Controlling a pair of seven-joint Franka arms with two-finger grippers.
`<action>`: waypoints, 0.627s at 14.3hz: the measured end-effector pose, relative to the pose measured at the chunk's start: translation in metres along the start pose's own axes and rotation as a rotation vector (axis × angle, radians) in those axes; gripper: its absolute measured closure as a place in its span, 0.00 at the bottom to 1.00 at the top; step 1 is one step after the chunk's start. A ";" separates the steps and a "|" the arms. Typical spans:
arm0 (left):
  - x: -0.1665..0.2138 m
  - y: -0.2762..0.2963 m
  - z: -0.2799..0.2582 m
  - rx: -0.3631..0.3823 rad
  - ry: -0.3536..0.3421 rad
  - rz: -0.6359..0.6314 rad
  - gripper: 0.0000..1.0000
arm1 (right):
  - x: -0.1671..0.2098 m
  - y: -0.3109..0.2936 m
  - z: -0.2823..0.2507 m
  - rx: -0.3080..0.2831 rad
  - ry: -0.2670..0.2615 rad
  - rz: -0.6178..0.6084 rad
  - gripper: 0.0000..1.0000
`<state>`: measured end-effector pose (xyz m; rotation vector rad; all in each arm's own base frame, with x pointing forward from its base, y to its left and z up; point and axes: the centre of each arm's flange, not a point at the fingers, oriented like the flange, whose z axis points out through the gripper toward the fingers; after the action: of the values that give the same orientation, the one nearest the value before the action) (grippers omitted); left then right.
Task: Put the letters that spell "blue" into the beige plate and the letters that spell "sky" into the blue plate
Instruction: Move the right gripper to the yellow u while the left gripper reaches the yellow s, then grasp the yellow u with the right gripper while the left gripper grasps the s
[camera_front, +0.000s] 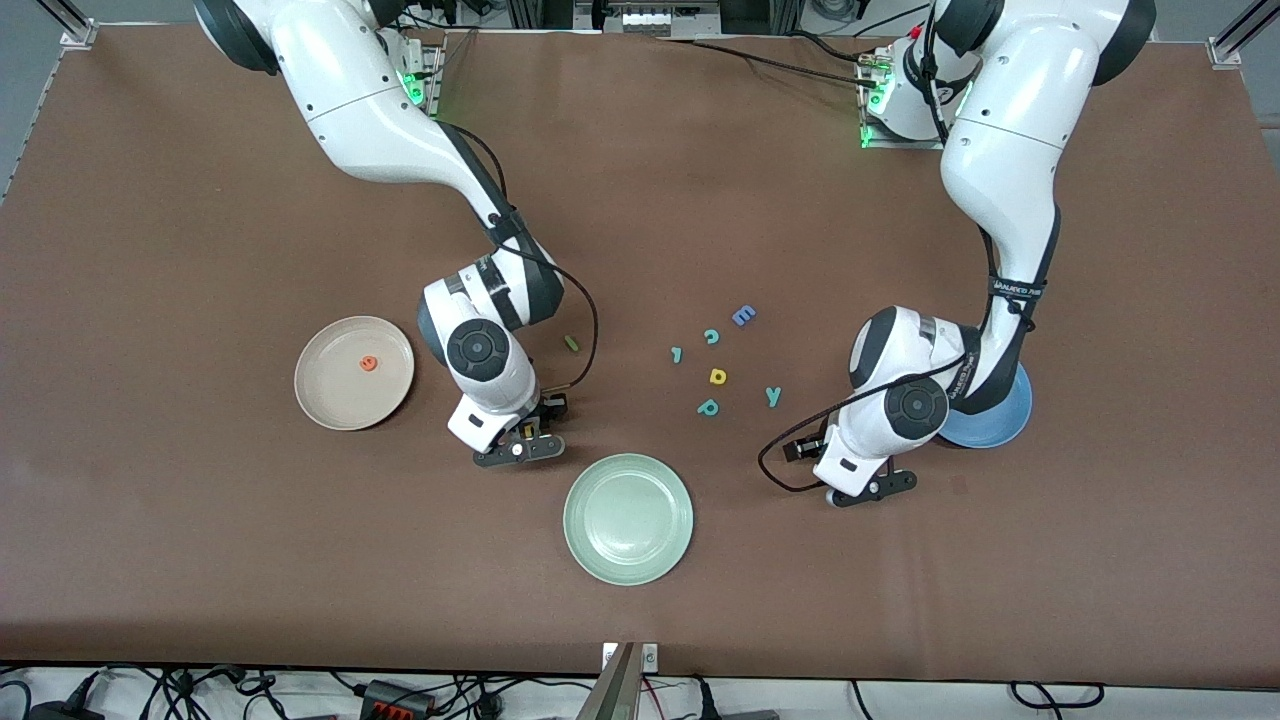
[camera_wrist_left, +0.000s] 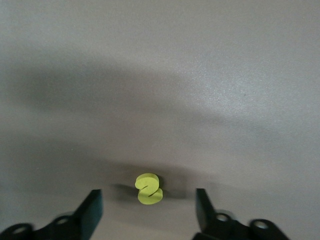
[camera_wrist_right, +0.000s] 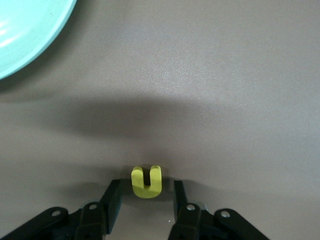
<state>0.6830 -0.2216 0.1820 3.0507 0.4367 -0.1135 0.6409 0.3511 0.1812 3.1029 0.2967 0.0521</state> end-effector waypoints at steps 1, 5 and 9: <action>0.000 0.000 0.001 0.002 -0.001 0.000 0.28 | 0.000 0.000 0.000 0.000 0.000 0.000 0.55; 0.000 -0.002 0.006 0.012 -0.002 0.005 0.37 | 0.000 0.000 0.000 -0.002 0.001 -0.002 0.63; 0.000 -0.002 0.009 0.013 -0.002 0.006 0.54 | 0.000 0.001 0.002 -0.016 0.002 -0.013 0.63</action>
<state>0.6819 -0.2202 0.1732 3.0642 0.4282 -0.1191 0.6410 0.3504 0.1790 3.0853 0.3157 0.0576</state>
